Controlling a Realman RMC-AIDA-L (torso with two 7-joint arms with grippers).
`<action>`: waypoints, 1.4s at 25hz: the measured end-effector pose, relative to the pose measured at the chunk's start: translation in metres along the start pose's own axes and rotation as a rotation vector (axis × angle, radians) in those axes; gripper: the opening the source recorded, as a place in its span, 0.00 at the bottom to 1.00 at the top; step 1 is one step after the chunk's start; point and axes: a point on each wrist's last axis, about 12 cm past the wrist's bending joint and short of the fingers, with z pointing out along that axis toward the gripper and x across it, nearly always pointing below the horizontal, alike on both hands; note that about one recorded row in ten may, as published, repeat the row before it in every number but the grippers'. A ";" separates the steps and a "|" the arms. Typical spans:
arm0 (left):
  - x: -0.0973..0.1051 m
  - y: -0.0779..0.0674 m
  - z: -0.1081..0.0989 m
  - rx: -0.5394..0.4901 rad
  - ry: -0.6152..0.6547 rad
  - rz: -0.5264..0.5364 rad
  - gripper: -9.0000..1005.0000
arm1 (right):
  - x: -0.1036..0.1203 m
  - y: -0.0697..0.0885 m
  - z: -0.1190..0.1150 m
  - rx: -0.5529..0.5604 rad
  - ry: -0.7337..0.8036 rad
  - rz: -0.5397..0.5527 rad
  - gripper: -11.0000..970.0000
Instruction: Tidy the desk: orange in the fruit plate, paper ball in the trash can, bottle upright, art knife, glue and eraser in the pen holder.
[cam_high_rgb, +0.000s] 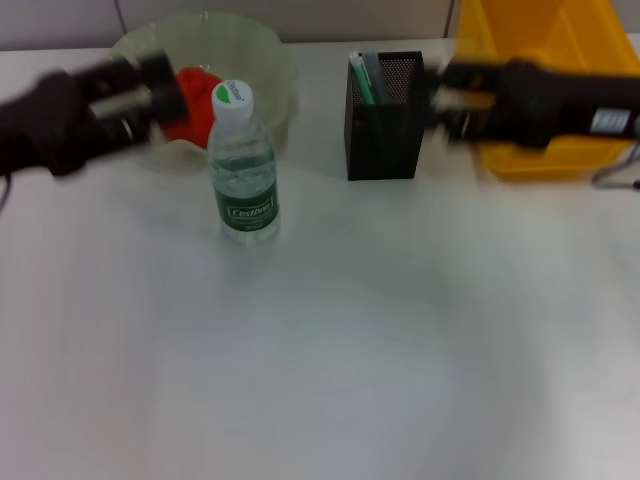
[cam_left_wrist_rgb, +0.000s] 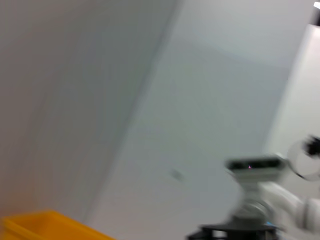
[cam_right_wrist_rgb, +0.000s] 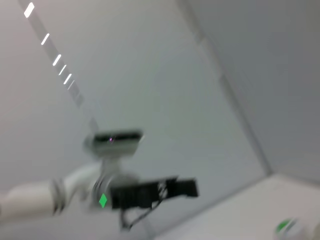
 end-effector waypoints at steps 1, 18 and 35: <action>0.002 -0.002 0.003 0.030 0.023 -0.008 0.57 | 0.001 0.002 0.005 -0.029 0.050 -0.014 0.70; 0.025 -0.013 0.012 0.132 0.092 -0.132 0.81 | 0.008 0.016 0.021 -0.189 0.239 -0.054 0.79; 0.029 -0.009 0.014 0.088 0.113 -0.138 0.81 | 0.003 0.015 0.023 -0.191 0.216 -0.065 0.79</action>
